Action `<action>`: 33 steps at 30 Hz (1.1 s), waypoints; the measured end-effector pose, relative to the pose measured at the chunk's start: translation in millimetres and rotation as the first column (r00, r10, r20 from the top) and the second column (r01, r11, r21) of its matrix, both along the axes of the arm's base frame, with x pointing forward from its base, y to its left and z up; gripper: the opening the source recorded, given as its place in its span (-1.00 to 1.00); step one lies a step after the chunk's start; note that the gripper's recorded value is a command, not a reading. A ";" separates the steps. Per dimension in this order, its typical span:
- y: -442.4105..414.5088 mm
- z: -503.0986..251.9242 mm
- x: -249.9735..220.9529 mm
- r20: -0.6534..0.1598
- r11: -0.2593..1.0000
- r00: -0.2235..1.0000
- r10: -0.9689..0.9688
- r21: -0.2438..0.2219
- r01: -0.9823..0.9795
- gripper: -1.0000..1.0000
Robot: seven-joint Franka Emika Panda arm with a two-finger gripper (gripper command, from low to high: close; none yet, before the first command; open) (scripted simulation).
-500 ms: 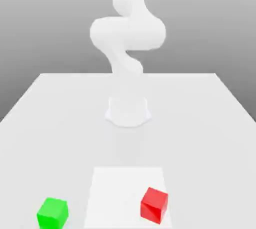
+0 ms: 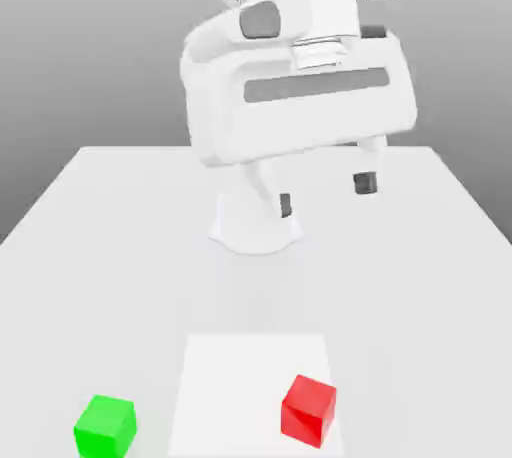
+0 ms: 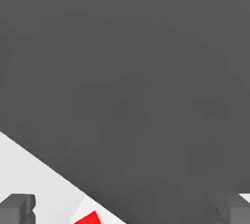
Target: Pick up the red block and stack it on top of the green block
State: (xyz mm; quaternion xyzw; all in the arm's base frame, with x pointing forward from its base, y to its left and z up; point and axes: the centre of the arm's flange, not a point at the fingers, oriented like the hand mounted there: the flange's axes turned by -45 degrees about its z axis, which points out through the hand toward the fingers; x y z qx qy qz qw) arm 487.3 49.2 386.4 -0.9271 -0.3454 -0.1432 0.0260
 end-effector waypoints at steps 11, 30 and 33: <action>13.7 -187.7 -25.4 -0.240 0.911 0.907 0.346 -0.146 -0.386 0.00; -53.6 -168.8 -12.1 -0.253 0.934 0.925 0.284 -0.146 -0.327 -1.00; -127.5 -156.8 -6.1 -0.254 0.956 0.944 0.211 -0.145 -0.253 -1.00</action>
